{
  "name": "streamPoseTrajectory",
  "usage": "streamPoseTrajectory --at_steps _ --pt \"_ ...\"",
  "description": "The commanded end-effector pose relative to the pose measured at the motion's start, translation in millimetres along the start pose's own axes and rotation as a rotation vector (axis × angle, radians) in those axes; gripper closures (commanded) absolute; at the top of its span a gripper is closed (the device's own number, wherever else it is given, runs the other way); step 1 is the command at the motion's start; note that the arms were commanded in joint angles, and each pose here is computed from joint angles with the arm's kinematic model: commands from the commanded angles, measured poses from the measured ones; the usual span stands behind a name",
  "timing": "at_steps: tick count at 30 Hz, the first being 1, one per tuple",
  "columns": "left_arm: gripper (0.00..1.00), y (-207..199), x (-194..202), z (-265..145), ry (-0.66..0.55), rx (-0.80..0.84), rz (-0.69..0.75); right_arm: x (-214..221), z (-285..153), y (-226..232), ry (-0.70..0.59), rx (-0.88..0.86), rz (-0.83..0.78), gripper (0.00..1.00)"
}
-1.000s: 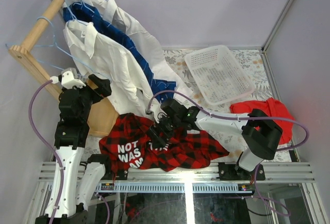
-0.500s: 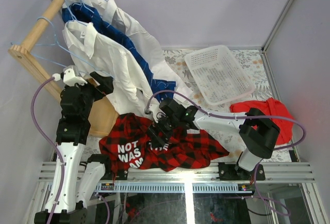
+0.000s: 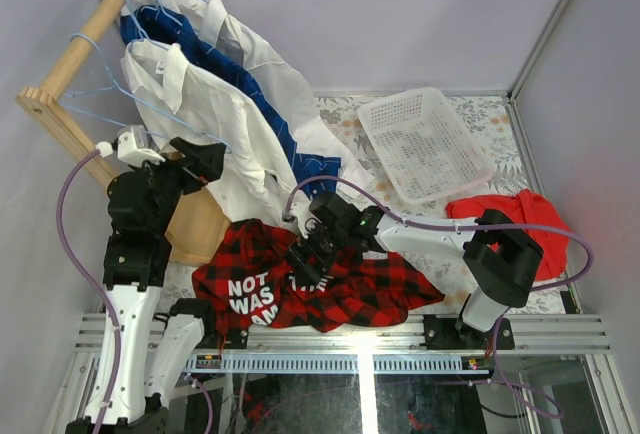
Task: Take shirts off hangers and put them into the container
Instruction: Place the hanger at the clothesline.
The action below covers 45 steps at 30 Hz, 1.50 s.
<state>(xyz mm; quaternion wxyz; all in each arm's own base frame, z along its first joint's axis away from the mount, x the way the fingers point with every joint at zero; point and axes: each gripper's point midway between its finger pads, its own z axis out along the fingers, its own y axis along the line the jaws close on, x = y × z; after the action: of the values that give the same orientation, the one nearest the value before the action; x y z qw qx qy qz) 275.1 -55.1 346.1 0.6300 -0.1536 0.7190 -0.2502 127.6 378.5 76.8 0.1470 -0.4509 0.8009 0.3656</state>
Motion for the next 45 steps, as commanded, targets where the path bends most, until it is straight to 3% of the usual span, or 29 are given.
streamPoseTrajectory --at_steps 1,4,9,12,17,23,27,31,35,37,39,42,45 --pt "0.00 -20 -25 -10 -0.164 0.107 -0.074 -12 -9 8 -0.051 0.000 -0.053 0.06" --pt "0.00 -25 -29 -15 -0.206 0.140 -0.126 -11 -10 8 -0.053 -0.001 -0.061 0.06" --pt "0.00 -37 -27 -19 -0.165 0.182 -0.173 -10 -11 7 -0.055 0.006 -0.062 0.06" --pt "0.00 -36 -19 -24 -0.108 0.159 -0.168 -9 -11 7 -0.054 0.007 -0.060 0.06" --pt "0.00 -24 -16 -48 -0.115 0.079 -0.172 -11 -12 7 -0.056 0.008 -0.062 0.06" --pt "0.00 -40 -17 -75 -0.153 0.183 -0.134 -10 -8 5 -0.043 0.015 -0.048 0.05" --pt "0.00 -34 -12 -81 -0.126 0.142 -0.114 -11 -7 4 -0.043 0.019 -0.041 0.06" --pt "0.00 -28 15 -81 0.002 0.123 -0.082 -13 -11 3 -0.057 0.034 -0.036 0.05" --pt "0.00 -24 52 -69 0.191 0.109 -0.188 -17 -10 3 -0.079 0.036 -0.021 0.05" --pt "0.00 -5 68 -69 0.230 0.015 -0.215 -18 -8 2 -0.079 0.041 -0.011 0.05" --pt "0.00 23 74 -76 0.206 -0.129 -0.214 -19 -7 0 -0.080 0.051 -0.002 0.05" --pt "0.00 52 54 -91 0.059 -0.295 -0.227 -19 -5 -1 -0.077 0.054 0.004 0.05" --pt "0.00 53 29 -106 -0.084 -0.310 -0.256 -19 -5 -1 -0.076 0.057 0.012 0.05"
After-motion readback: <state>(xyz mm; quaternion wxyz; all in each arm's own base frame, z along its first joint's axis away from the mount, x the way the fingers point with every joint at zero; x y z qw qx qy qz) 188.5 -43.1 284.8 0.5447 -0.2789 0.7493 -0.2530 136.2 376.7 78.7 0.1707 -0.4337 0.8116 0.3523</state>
